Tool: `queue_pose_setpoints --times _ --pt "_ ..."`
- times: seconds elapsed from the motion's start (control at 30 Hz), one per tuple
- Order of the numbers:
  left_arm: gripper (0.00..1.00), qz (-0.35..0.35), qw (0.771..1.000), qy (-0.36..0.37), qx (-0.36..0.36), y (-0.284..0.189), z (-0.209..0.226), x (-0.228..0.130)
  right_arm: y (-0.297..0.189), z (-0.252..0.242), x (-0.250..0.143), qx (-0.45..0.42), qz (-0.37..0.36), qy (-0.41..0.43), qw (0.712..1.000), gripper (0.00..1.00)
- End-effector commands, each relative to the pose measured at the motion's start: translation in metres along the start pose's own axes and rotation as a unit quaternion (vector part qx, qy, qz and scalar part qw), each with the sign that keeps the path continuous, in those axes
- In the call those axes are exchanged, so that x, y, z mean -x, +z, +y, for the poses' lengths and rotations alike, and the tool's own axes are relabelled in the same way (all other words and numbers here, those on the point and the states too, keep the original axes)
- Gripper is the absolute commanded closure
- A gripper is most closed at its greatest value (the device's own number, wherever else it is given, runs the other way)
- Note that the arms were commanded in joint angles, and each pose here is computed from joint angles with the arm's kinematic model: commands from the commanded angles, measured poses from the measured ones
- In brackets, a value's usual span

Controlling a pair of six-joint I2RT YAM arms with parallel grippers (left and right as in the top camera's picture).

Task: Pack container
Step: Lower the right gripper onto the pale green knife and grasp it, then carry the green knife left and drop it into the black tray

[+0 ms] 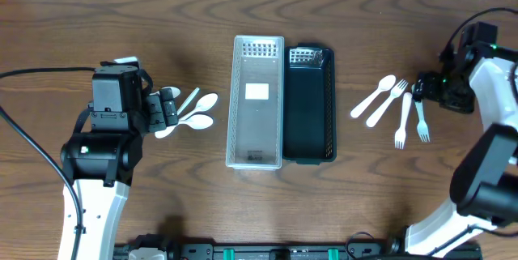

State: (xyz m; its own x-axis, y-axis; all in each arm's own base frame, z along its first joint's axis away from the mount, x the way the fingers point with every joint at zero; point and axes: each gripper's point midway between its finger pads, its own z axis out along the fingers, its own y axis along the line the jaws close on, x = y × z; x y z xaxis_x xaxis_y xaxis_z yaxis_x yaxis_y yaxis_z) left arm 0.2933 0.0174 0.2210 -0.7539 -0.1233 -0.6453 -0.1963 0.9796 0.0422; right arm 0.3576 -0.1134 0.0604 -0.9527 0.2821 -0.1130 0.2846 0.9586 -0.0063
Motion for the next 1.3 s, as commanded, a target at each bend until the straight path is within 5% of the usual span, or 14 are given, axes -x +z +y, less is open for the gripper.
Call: queue_pose_setpoints --times 0.0,0.6,0.83,0.93,1.13,1.27 --pt "0.02 -0.004 1.000 0.006 0.002 -0.002 0.002 0.004 0.014 -0.004 0.003 -0.003 0.011 -0.034 0.999 0.14" --pt "0.02 -0.004 1.000 0.006 0.002 -0.002 0.002 0.004 0.088 -0.006 -0.023 0.003 0.106 -0.039 0.994 0.60" --pt "0.02 -0.004 1.000 0.006 0.002 -0.002 0.002 0.004 0.085 -0.006 -0.025 0.000 0.112 -0.008 0.994 0.86" --pt "0.02 -0.004 1.000 0.006 0.002 -0.002 0.002 0.004 0.071 -0.006 -0.018 -0.001 0.110 0.004 0.994 0.99" --pt "0.02 -0.004 1.000 0.006 0.002 -0.002 0.002 0.004 -0.005 0.017 0.017 0.028 0.046 0.009 0.999 0.99" --pt "0.02 -0.004 1.000 0.006 0.002 -0.002 0.002 0.004 -0.087 0.082 0.038 0.104 -0.057 -0.048 0.992 0.99"
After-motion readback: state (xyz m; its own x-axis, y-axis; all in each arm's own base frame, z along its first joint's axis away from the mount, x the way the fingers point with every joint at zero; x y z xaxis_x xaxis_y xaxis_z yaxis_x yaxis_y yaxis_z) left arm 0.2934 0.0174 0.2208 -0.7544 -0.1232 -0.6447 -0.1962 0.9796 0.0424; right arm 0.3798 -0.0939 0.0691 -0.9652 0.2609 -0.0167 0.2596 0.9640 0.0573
